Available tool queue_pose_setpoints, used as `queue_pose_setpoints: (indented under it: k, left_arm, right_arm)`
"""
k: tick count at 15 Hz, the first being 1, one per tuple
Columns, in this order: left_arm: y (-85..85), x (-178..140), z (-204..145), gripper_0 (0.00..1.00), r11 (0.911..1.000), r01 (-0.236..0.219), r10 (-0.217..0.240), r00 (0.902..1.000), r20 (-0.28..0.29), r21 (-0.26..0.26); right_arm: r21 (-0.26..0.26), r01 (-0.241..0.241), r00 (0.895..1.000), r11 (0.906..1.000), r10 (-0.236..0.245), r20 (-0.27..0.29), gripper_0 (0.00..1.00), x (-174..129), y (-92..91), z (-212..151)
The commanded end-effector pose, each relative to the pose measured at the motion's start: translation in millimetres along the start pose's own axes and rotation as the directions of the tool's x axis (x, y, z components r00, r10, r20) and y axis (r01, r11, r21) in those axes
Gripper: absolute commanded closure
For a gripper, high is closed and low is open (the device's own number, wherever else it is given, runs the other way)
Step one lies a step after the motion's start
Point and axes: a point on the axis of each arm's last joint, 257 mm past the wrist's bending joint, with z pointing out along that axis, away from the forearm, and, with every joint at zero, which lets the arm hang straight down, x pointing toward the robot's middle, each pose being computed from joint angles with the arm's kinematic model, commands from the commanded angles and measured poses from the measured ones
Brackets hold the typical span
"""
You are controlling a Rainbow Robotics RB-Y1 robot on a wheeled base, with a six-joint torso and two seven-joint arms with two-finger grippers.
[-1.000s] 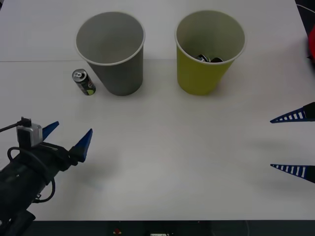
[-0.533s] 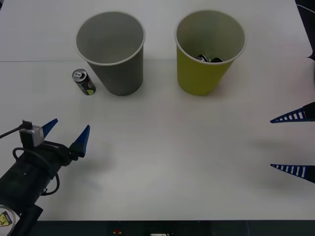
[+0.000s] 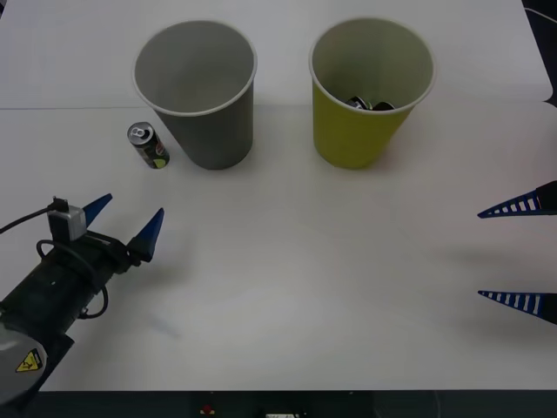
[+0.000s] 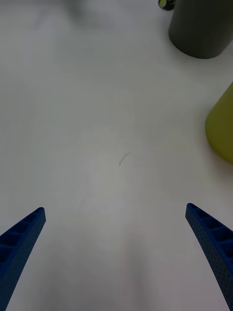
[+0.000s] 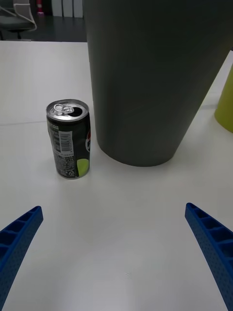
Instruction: Put the can into the green bin and the plastic bottle into the gray bin
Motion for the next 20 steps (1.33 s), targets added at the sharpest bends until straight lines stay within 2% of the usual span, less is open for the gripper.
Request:
queue_pose_setpoints:
  k: [1,4,6,10,14,18,20]
  left_arm:
    - [8.7,1,14,0.00,0.9995,-0.029,0.028,0.9995,0.012,0.011]
    - [22.3,0,33,0.00,0.9957,-0.091,0.092,0.9954,0.029,-0.011]
    - [34.2,0,47,0.00,0.9888,-0.146,0.147,0.9885,0.036,-0.031]
    - [48.0,-1,68,0.00,0.9759,-0.210,0.213,0.9762,0.042,-0.060]
    - [60.1,-1,83,0.00,0.9690,-0.229,0.233,0.9716,0.039,-0.093]
    - [64.0,-5,97,0.00,0.9671,-0.227,0.234,0.9713,0.045,-0.114]
    - [57.3,-5,106,0.00,0.9730,-0.202,0.208,0.9772,0.043,-0.111]
  right_arm:
    - [0.000,0.000,1.000,1.0000,0.000,0.000,0.00,0,0.0,0]
    - [0.000,0.000,1.000,1.0000,0.000,0.000,0.00,0,0.0,0]
    - [0.000,0.000,1.000,1.0000,0.000,0.000,0.00,0,0.0,0]
    - [0.000,0.000,1.000,1.0000,0.000,0.000,0.00,0,0.0,0]
    - [0.000,0.000,1.000,1.0000,0.000,0.000,0.00,0,0.0,0]
    - [0.000,0.000,1.000,1.0000,0.000,0.000,0.00,0,0.0,0]
    - [0.000,0.000,1.000,1.0000,0.000,0.000,0.00,0,0.0,0]
